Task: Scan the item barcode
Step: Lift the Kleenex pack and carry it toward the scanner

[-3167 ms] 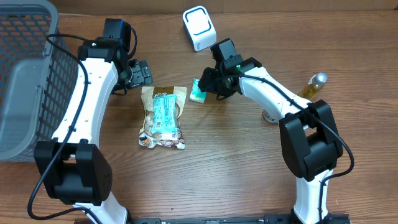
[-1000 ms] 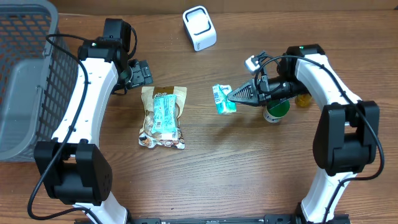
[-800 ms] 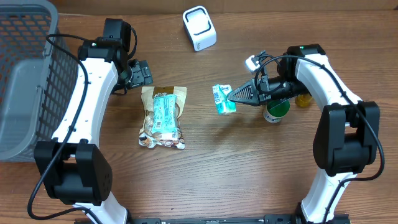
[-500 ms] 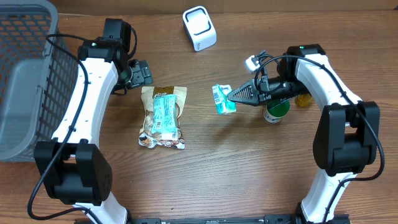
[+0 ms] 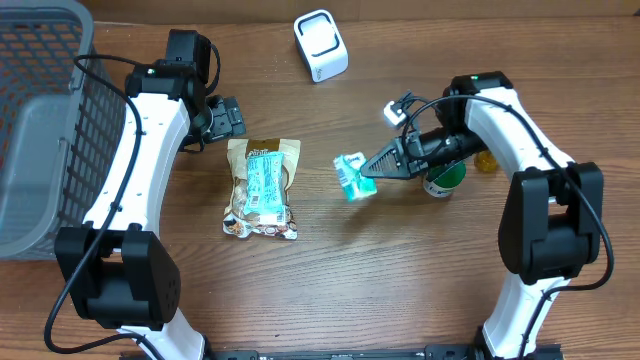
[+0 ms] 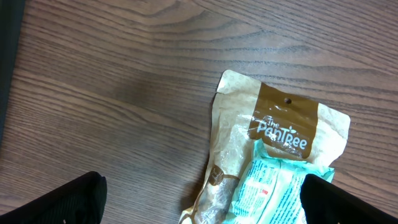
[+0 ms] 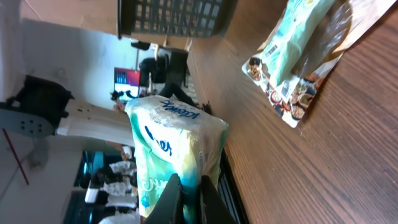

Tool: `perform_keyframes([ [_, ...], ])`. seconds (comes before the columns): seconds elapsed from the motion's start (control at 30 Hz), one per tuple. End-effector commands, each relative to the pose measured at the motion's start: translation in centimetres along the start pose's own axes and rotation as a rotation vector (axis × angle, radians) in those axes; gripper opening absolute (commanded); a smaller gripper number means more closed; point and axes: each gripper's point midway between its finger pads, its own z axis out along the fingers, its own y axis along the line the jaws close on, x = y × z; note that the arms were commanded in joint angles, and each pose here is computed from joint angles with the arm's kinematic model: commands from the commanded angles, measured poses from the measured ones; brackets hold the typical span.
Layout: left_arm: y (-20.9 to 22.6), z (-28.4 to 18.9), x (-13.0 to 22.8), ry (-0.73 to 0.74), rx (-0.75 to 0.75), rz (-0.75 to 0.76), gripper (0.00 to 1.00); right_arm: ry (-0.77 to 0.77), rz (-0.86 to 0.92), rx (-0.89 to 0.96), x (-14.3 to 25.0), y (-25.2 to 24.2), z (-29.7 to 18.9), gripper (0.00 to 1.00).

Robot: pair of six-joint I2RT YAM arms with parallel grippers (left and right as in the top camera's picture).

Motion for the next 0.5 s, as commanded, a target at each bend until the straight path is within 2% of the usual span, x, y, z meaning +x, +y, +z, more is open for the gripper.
perform_keyframes([
  [0.0, -0.3, -0.9, -0.5, -0.031, 0.006, 0.020, 1.00, 0.009, -0.038, 0.010, 0.3, 1.1, 0.1, 0.04],
  [0.3, -0.3, -0.9, -0.5, -0.032, 0.006, 0.020, 1.00, 0.050, -0.150, 0.081, 0.0, -0.7, 0.8, 0.04],
  [0.47, -0.3, -0.9, -0.5, -0.031, 0.006, 0.020, 0.99, 0.071, -0.081, 0.219, -1.5, -3.5, 2.1, 0.04],
])
